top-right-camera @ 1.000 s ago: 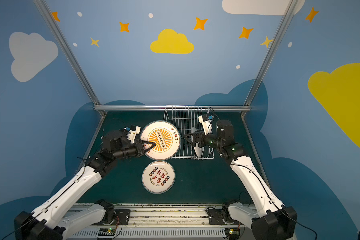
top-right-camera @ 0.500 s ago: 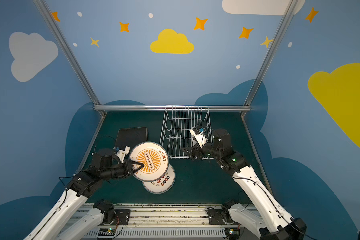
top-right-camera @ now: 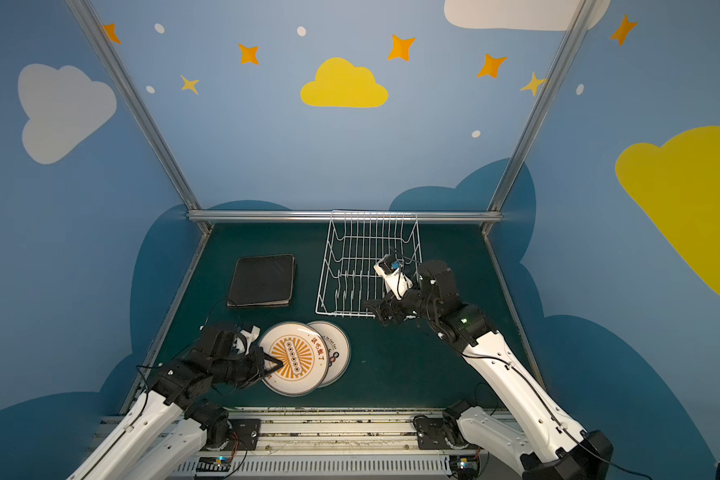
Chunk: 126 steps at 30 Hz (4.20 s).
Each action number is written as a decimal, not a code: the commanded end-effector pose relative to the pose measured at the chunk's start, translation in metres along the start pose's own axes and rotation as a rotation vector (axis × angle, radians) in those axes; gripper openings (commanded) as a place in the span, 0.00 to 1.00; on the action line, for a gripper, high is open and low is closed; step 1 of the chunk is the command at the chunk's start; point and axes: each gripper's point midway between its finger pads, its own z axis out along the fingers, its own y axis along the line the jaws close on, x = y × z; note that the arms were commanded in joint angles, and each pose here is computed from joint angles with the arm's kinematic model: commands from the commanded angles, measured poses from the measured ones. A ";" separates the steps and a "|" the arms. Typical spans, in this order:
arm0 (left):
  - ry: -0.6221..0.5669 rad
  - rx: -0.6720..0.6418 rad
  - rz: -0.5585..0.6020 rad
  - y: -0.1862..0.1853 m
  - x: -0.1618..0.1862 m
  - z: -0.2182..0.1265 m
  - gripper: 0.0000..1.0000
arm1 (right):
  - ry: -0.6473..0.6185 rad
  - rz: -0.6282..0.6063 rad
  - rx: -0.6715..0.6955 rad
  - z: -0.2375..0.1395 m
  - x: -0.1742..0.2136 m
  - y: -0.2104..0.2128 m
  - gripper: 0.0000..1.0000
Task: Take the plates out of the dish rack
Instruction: 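Lower the plate onto the stack with the left gripper while right gripper withdraws, then open the left gripper to release the plate onto the stack, then reach the left gripper into the rack toward the last white plate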
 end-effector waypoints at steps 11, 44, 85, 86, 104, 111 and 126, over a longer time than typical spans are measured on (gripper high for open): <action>-0.055 0.094 -0.096 -0.004 -0.026 0.034 0.03 | 0.055 0.013 0.030 0.012 0.012 -0.005 0.90; 0.035 -0.077 -0.029 -0.009 -0.042 0.043 0.89 | 0.058 -0.012 0.037 0.018 0.009 -0.007 0.90; 0.145 -0.305 0.050 0.005 -0.033 0.050 0.93 | 0.068 0.001 0.042 0.019 0.015 -0.007 0.91; 0.150 -0.298 0.052 0.004 -0.033 0.052 0.93 | 0.068 0.003 0.042 0.019 0.015 -0.008 0.91; 0.097 -0.313 0.092 -0.010 -0.044 0.045 0.94 | 0.066 0.000 0.057 0.018 0.015 -0.009 0.91; -0.036 -0.208 0.198 -0.067 -0.077 0.023 0.94 | -0.001 0.018 0.193 0.005 0.010 -0.028 0.90; -0.099 0.020 0.432 -0.209 -0.125 0.033 0.93 | 0.034 0.324 0.420 -0.040 0.044 -0.071 0.94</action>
